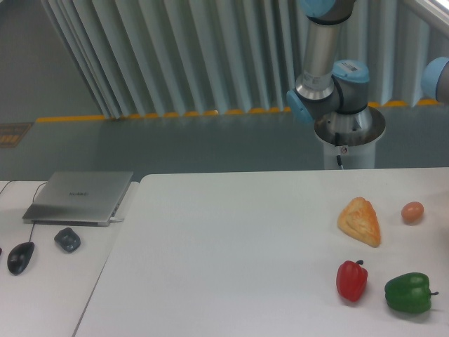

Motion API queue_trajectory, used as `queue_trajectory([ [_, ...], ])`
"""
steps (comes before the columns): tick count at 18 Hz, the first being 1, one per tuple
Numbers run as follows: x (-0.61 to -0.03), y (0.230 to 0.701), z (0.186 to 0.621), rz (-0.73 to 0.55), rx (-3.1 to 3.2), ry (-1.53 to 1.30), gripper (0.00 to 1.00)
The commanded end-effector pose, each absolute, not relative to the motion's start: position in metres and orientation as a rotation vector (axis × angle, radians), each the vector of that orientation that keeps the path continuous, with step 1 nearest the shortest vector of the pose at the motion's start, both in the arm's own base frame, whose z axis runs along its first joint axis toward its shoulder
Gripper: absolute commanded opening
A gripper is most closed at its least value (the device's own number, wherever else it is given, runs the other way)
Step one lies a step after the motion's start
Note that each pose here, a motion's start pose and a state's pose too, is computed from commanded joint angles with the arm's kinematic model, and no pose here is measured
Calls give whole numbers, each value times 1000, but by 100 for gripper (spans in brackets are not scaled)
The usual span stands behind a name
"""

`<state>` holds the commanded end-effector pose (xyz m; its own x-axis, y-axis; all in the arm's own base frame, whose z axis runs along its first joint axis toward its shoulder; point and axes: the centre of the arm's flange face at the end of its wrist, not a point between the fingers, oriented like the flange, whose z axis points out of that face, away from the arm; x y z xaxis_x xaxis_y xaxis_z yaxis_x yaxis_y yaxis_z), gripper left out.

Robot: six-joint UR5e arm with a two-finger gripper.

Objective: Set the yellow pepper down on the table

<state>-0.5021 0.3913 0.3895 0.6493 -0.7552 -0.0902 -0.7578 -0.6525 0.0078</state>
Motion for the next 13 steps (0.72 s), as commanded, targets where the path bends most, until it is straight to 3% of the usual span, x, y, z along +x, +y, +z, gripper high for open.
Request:
queue_trajectory([
  [13, -497, 389, 398, 167, -2842, 1285, 100],
])
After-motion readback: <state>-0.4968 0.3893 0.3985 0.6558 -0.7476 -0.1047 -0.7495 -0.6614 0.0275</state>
